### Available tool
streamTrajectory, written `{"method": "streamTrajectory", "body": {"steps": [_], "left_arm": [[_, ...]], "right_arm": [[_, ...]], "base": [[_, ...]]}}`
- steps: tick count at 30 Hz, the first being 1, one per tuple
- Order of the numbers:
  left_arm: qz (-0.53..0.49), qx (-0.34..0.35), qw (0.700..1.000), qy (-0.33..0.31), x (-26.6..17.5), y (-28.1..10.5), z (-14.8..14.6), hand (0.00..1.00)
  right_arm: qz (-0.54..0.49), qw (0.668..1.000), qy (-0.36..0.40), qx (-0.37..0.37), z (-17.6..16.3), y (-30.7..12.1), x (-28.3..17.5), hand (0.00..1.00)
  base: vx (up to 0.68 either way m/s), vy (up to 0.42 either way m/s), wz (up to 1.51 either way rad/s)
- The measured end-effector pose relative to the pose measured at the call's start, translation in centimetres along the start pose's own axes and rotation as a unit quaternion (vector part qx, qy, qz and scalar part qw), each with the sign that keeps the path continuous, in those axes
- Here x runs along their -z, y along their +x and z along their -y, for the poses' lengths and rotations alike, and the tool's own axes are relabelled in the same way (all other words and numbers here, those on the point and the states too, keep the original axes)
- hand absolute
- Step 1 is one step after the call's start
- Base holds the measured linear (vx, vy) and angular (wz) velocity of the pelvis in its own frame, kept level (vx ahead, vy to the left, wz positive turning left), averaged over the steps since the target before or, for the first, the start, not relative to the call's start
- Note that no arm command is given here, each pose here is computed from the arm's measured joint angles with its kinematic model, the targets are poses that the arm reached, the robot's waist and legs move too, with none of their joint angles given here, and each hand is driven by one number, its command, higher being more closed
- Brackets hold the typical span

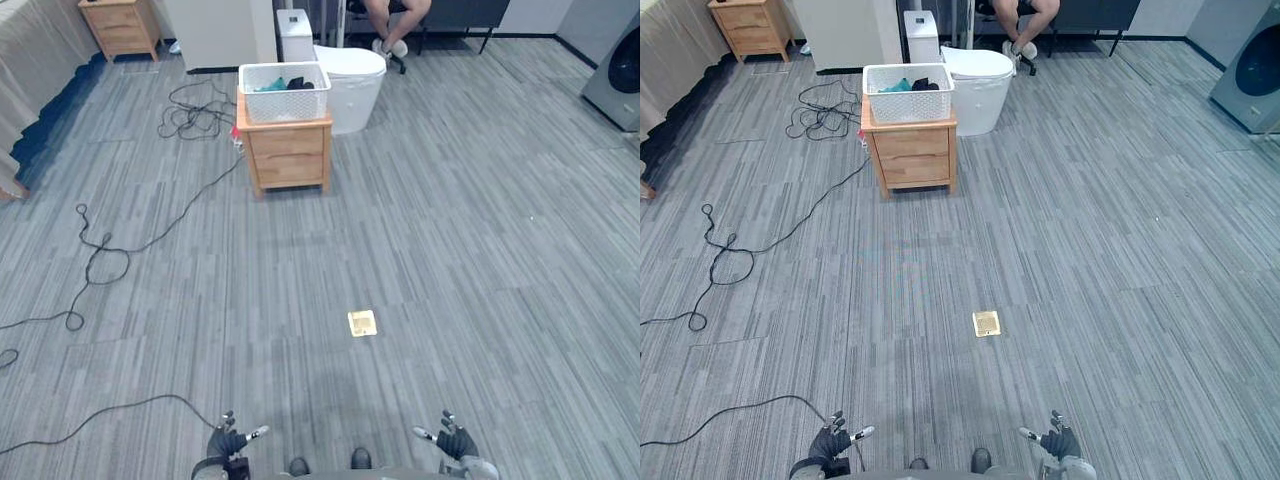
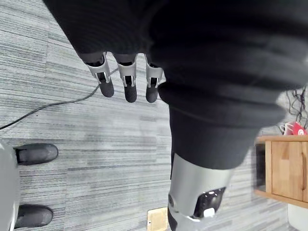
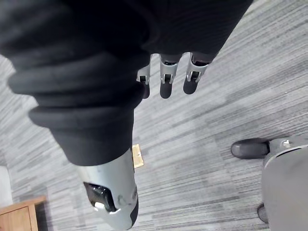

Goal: Pick up the laundry basket with both hands and put the clothes into the washing machine.

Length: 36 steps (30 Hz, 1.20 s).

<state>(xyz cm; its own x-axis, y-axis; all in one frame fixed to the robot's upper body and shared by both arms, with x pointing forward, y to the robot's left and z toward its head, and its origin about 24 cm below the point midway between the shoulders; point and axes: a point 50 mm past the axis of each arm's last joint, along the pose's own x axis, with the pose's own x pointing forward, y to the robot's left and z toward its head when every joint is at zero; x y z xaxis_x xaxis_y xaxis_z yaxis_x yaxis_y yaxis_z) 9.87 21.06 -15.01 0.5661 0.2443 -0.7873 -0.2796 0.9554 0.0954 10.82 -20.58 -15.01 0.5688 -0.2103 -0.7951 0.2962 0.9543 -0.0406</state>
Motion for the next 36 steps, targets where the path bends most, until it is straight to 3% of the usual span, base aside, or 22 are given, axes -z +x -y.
{"method": "streamTrajectory", "body": {"steps": [12, 16, 20, 24, 31, 36], "left_arm": [[0.034, -0.011, 0.999, 0.019, -1.9, 0.4, -1.1, 0.0], [0.056, -0.011, 0.998, 0.012, -3.7, 1.0, -1.1, 0.0], [0.069, -0.007, 0.997, 0.016, -4.6, 1.3, -0.8, 0.0], [0.05, -0.005, 0.999, -0.021, -3.4, 1.1, 0.2, 0.0], [0.081, -0.002, 0.994, -0.068, -4.0, 0.5, 1.3, 0.0], [0.069, 0.005, 0.996, -0.05, -3.1, 0.3, 1.5, 0.0]], "right_arm": [[0.024, 1.0, 0.02, -0.005, -0.4, 0.3, -1.3, 0.0], [0.063, 0.998, 0.004, -0.015, -0.6, 0.8, -3.7, 0.0], [0.064, 0.998, -0.008, -0.02, -0.6, 0.5, -3.2, 0.0], [0.084, 0.996, -0.005, -0.018, -0.4, 0.4, -4.1, 0.0], [0.122, 0.991, 0.015, -0.057, -3.4, 0.0, -5.4, 0.0], [0.112, 0.993, -0.006, -0.032, -1.8, 0.4, -5.4, 0.0]], "base": [[0.16, 0.052, 0.03], [0.39, -0.042, 0.52], [0.68, -0.162, 0.66], [0.77, -0.254, -0.02], [0.7, -0.164, -0.55], [0.64, 0.071, -0.61]]}}
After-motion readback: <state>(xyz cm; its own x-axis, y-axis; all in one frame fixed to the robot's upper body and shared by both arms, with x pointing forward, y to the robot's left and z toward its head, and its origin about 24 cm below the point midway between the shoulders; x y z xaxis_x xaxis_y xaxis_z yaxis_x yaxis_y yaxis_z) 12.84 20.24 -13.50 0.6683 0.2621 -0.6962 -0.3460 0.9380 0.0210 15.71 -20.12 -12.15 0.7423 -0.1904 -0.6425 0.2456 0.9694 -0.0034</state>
